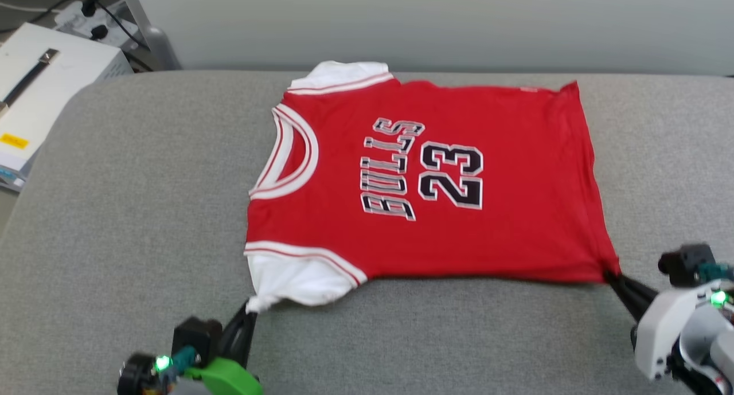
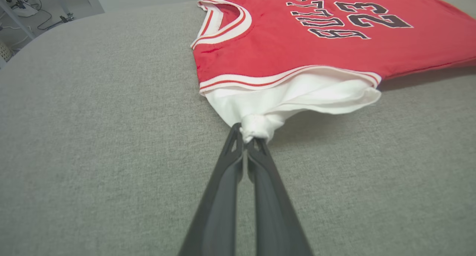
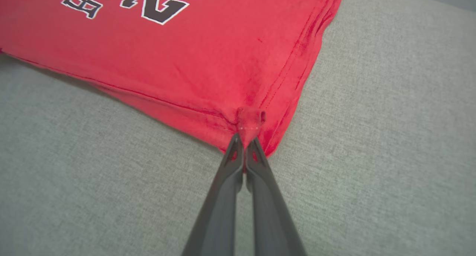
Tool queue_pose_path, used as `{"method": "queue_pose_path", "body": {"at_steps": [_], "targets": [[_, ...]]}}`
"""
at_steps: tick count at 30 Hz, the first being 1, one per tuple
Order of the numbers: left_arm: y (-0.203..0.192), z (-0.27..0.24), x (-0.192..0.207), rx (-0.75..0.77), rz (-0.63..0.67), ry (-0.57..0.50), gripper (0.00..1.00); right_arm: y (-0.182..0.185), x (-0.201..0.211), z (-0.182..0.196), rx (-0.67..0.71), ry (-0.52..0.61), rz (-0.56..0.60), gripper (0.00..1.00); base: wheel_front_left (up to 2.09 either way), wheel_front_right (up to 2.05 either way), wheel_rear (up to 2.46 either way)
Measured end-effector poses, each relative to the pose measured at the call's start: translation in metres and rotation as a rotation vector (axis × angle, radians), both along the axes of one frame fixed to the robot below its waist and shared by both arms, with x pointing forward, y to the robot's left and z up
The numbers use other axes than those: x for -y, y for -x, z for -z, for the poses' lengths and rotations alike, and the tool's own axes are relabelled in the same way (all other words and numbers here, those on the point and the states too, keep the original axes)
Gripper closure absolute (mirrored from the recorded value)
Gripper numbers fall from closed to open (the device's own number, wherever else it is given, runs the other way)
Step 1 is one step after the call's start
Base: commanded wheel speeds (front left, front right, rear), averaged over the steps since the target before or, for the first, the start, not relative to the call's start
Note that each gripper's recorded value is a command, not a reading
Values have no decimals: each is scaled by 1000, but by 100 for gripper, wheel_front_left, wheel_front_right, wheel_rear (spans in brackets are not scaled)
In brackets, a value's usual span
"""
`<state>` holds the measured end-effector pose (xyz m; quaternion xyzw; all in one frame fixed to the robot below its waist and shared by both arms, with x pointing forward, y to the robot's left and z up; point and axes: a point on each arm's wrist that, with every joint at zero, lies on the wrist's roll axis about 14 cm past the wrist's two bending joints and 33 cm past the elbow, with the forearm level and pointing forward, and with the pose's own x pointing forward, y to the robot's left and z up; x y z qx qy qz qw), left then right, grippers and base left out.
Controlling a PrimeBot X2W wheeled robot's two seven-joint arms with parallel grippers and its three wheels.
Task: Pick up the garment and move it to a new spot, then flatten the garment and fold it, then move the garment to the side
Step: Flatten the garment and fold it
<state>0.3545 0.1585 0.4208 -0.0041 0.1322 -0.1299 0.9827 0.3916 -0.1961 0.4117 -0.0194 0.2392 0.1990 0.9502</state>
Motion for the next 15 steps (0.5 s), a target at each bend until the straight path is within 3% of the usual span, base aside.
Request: {"method": "queue_pose_path", "body": {"at_steps": [9, 15], "targets": [[75, 30, 1, -138, -96, 82, 100, 67, 17, 18, -91, -16, 60, 100, 0, 0, 0], [99, 34, 6, -164, -108, 103, 100, 99, 21, 25, -148, -33, 86, 100, 0, 0, 0]]}}
